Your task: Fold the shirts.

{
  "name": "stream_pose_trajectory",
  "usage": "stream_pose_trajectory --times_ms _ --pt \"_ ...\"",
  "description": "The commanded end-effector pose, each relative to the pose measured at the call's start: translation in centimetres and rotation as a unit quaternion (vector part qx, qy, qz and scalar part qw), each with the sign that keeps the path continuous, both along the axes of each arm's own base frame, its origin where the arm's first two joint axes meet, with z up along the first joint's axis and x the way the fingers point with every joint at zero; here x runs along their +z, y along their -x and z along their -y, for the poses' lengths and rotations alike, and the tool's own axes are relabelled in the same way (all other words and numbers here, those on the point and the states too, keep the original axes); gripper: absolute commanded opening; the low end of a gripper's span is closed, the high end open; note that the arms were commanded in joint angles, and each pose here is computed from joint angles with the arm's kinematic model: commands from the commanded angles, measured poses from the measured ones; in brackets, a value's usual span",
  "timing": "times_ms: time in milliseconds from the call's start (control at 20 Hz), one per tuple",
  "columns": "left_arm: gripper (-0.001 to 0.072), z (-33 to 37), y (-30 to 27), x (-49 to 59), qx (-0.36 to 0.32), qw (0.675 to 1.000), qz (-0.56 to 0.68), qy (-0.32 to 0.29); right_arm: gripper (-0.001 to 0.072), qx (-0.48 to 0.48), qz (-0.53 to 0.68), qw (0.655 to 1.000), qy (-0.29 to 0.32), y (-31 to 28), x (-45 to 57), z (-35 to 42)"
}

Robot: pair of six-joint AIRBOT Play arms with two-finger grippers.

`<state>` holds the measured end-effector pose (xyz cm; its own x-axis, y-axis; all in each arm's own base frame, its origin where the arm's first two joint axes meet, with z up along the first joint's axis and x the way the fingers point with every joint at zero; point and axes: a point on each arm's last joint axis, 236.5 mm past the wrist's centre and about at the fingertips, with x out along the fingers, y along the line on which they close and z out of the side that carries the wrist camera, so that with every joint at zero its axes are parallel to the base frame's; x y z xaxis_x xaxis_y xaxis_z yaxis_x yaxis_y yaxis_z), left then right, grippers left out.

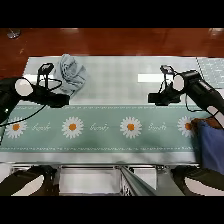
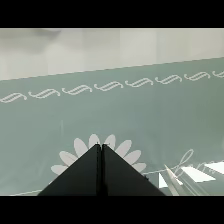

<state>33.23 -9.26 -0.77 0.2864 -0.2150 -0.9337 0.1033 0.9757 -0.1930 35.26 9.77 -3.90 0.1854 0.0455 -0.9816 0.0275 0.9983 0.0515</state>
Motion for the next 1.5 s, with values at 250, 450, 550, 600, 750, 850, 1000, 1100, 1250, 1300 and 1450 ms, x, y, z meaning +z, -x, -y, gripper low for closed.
stream_pose_trajectory --times_ms 250,450,550,600,750,850,1000,1100,1250,1300,1450 --pt "0.0027 0.0 0.0 0.0 -0.001 1.0 0.0 0.0 0.0017 0.0 -0.001 1.0 0.0 0.0 0.0 0.0" --pt "0.0027 0.0 0.0 0.0 -0.001 1.0 0.0 0.0 0.0017 0.0 -0.001 1.0 0.0 0.0 0.0 0.0" --pt "0.0027 0.0 0.0 0.0 -0.001 1.0 0.0 0.0 0.0017 0.0 0.0 1.0 0.0 0.0 0.0 0.0" --pt "0.0027 0.0 0.0 0.0 -0.001 1.0 0.0 0.0 0.0017 0.0 0.0 1.0 0.0 0.0 0.0 0.0" --pt "0.0027 0.1 -1.0 0.3 0.003 1.0 0.021 0.002 0.0018 0.001 0.024 1.0 -0.007 -1.1 0.2 -0.3" --pt "0.0173 -0.3 -4.6 1.8 0.018 0.995 0.102 0.002 0.0239 -0.01 0.023 1.0 -0.009 -1.1 0.2 -0.3" --pt "0.0707 -2.1 -11.8 6.9 0.016 0.956 0.291 -0.041 0.0621 -0.007 -0.001 1.0 -0.001 0.0 -0.1 0.0" --pt "0.0704 -3.1 -16.1 11.4 0.014 0.906 0.42 -0.06 0.0621 -0.005 -0.018 1.0 0.003 0.8 -0.2 0.1" --pt "0.0702 -5.3 -20.6 10.6 0.046 0.888 0.453 -0.058 0.062 -0.006 -0.021 1.0 0.0 0.9 -0.2 0.0" --pt "0.0702 -5.8 -21.2 7.7 0.046 0.91 0.407 -0.067 0.062 -0.006 -0.021 1.0 0.001 0.9 -0.2 0.0" --pt "0.0701 -5.9 -21.0 -0.6 0.035 0.967 0.236 -0.089 0.062 -0.008 -0.014 1.0 -0.002 0.6 -0.2 -0.1"
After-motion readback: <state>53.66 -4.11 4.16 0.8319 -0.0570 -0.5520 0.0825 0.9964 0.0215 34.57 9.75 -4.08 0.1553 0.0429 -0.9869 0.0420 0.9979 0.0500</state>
